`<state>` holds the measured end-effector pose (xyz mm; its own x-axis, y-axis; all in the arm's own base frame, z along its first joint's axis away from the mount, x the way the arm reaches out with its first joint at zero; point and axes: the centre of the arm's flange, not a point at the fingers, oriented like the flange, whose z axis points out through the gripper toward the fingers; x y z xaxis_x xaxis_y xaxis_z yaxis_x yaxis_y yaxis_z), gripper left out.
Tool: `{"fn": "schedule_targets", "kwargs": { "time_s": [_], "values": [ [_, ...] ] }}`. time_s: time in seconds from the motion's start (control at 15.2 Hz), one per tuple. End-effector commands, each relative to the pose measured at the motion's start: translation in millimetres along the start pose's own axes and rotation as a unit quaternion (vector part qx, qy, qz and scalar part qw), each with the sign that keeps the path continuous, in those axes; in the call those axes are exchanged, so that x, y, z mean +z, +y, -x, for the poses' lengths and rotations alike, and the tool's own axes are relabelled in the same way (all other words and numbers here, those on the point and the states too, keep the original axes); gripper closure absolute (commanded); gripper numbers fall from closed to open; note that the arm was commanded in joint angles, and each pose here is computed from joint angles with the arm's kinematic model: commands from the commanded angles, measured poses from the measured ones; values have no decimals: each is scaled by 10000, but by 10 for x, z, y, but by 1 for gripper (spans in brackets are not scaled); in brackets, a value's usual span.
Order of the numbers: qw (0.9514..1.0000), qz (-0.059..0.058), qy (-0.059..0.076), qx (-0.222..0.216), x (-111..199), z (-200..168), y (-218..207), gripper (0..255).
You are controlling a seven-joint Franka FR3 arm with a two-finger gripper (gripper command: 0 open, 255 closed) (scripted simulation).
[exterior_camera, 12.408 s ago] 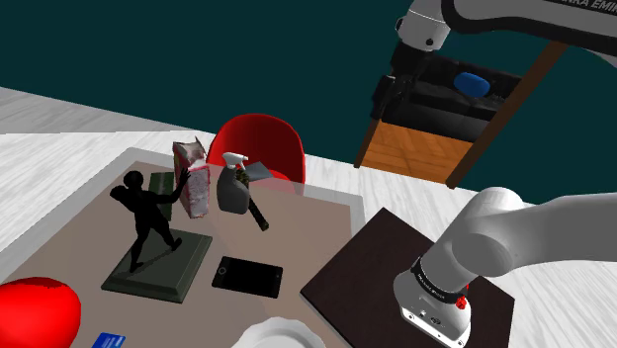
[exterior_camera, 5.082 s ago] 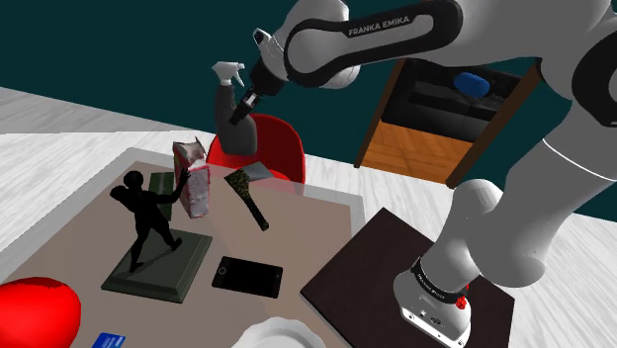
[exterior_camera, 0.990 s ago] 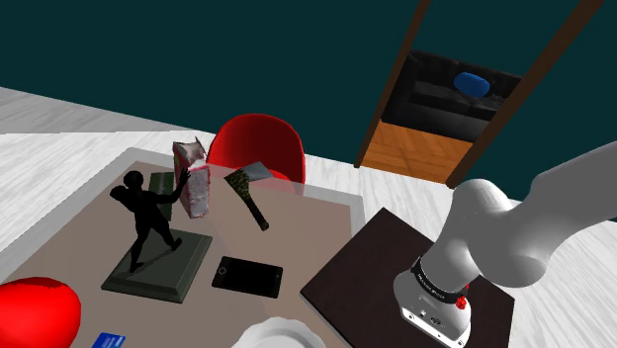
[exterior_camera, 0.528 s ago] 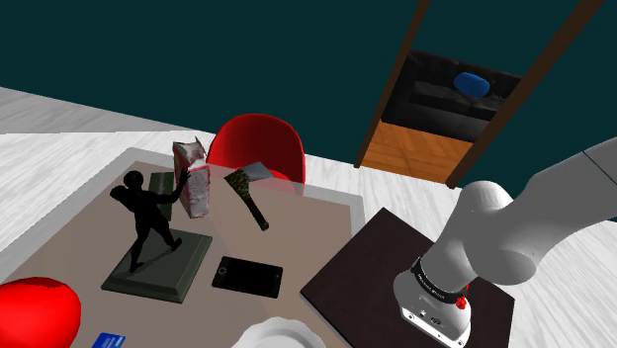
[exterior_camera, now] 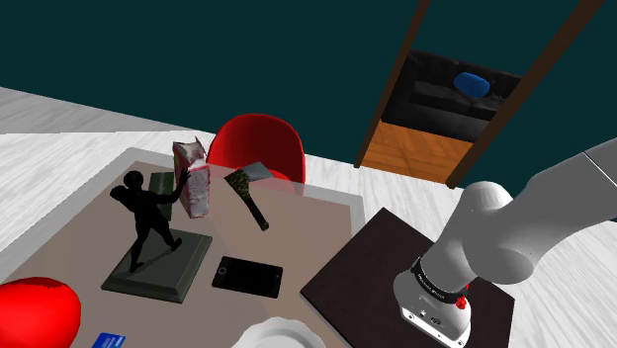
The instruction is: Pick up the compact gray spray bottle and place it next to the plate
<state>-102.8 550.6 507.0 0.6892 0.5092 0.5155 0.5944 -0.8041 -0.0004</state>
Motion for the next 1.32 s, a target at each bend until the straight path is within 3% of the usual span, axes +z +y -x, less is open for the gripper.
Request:
{"fn": "schedule_targets", "kwargs": {
  "time_s": [0.0,1.25],
  "values": [
    [10000,-2,1,1,96,62,-3,255],
    [10000,-2,1,1,956,579,-3,255]
  ]
}}
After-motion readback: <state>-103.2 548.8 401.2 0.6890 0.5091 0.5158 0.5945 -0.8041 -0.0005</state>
